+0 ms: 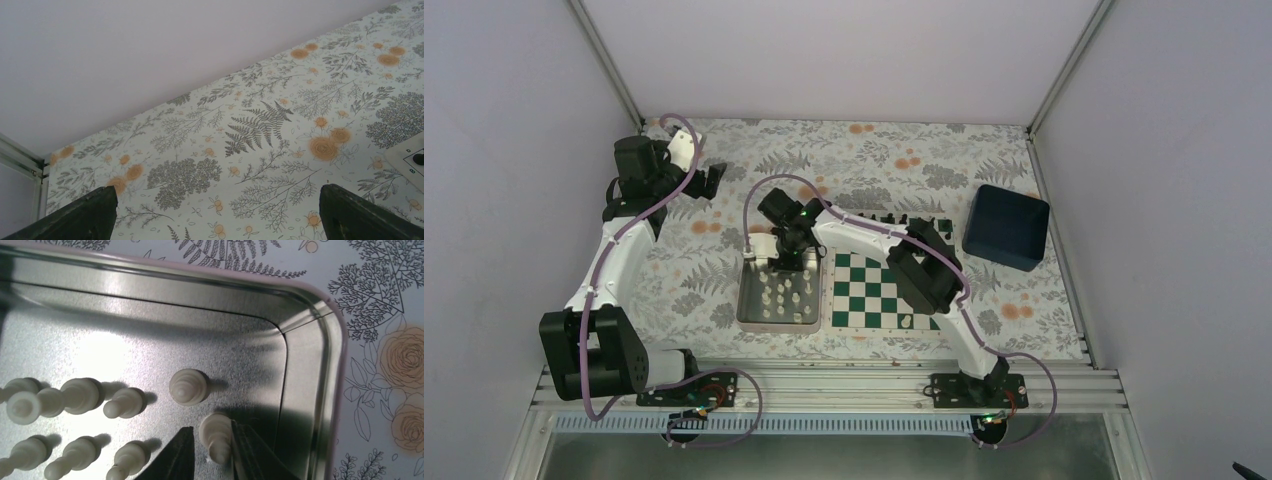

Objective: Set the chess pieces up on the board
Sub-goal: Pick up the chess piece from the storage box.

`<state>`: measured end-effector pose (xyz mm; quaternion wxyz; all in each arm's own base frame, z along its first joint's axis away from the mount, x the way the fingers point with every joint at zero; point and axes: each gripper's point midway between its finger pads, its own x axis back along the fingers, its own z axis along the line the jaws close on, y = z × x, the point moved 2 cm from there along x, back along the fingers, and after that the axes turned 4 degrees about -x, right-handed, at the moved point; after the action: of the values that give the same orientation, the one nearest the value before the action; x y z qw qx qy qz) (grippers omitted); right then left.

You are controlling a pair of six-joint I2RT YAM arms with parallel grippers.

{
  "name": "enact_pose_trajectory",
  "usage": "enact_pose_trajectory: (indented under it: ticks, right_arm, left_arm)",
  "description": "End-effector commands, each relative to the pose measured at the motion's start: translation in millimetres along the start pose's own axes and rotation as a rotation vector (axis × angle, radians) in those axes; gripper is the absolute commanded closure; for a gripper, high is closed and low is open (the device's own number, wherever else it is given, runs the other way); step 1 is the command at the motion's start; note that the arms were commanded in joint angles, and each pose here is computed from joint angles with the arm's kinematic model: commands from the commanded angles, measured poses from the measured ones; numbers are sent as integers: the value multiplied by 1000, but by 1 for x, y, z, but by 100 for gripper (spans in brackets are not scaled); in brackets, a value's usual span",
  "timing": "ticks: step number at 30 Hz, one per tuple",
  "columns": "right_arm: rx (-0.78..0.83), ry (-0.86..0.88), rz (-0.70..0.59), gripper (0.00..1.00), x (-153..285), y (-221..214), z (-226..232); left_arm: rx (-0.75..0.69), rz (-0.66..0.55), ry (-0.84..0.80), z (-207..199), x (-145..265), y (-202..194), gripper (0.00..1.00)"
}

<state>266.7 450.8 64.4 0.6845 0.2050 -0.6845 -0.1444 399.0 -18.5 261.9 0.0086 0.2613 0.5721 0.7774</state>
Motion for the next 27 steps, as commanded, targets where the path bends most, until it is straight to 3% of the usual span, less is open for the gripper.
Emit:
enact_pose_trajectory:
  ticks: [1, 10, 19, 27]
  right_arm:
    - [10, -14, -4, 83, -8, 7, 1]
    - [14, -31, 0, 94, 7, 11, 3]
    - [6, -52, -72, 96, 79, 23, 23]
    - [-59, -91, -64, 96, 139, -28, 50]
  left_arm:
    - [-9, -33, -4, 0, 3, 7, 0]
    - [-7, -33, -8, 0, 3, 7, 0]
    - [-9, -40, 1, 1, 5, 11, 0]
    - [-11, -34, 12, 3, 5, 11, 0]
